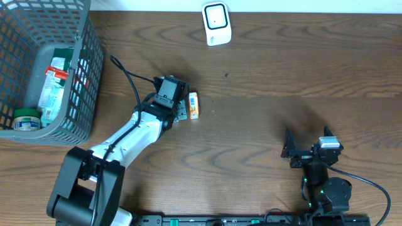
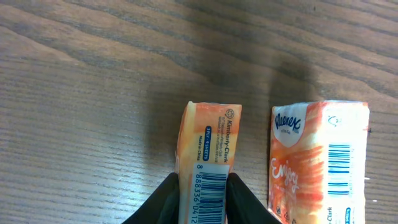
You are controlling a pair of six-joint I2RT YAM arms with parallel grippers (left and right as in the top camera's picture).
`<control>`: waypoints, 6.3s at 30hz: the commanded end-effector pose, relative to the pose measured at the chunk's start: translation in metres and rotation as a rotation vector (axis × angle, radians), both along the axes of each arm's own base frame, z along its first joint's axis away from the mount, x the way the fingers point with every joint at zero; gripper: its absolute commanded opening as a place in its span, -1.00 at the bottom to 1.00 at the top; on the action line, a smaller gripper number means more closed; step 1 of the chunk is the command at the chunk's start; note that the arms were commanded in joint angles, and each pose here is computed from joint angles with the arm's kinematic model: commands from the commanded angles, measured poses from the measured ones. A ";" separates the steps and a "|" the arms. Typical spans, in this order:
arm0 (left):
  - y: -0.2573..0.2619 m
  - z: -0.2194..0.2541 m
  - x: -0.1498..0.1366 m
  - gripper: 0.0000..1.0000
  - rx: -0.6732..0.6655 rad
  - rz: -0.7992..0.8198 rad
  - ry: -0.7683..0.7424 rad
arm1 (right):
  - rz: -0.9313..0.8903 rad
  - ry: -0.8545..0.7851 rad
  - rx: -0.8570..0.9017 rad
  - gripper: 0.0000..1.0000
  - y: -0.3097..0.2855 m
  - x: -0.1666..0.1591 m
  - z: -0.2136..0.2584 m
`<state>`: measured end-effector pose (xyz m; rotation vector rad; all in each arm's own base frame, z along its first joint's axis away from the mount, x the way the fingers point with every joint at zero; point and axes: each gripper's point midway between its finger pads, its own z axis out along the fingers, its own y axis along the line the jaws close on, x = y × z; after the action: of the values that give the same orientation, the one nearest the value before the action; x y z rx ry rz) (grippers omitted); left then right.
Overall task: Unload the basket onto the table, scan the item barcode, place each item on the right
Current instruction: 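Lower the second pack next to the first and open the left gripper, then raise the left gripper back from the two packs, then reach the left gripper into the grey basket and grasp the mint-green wipe pack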
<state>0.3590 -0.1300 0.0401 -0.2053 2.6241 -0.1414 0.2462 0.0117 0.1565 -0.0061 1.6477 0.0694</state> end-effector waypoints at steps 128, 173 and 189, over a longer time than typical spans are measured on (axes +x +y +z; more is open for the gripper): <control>0.055 0.179 0.006 0.69 -0.134 0.131 -0.444 | -0.003 -0.001 -0.005 0.98 -0.001 0.000 0.000; 0.117 0.331 -0.025 0.70 0.057 0.137 -0.341 | -0.003 -0.001 -0.005 0.99 -0.001 0.000 0.000; 0.321 0.296 0.014 0.71 0.124 0.664 -0.175 | -0.003 -0.001 -0.005 0.99 -0.001 0.000 0.000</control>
<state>0.3684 0.1716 0.3546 -0.9074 2.2120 0.1826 0.2462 0.0117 0.1565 -0.0061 1.6477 0.0694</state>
